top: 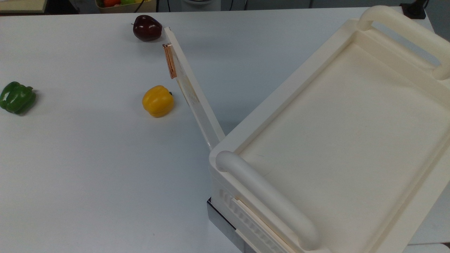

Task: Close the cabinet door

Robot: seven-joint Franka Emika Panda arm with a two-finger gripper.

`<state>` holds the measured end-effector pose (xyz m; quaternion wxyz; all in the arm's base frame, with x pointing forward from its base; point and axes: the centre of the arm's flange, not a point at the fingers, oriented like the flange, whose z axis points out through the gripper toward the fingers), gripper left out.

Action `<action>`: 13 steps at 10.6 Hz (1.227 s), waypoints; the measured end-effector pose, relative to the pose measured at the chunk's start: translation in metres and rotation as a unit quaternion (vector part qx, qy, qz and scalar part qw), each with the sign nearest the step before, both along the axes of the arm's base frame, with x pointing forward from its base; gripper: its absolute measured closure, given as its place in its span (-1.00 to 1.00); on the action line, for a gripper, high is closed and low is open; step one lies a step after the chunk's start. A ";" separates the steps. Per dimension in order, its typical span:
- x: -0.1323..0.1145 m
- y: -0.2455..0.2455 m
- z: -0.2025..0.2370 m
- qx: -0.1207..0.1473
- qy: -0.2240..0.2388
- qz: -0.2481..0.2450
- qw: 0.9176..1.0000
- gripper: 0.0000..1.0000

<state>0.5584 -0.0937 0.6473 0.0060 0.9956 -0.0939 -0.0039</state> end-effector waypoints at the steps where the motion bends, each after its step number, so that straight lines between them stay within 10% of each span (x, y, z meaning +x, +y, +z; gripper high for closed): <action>1: 0.000 -0.001 0.000 0.000 0.000 -0.001 1.000 -1.00; 9: -0.008 -0.009 0.001 0.028 0.009 0.057 0.998 -1.00; 13: -0.017 -0.015 -0.001 0.067 0.023 0.104 0.992 -0.30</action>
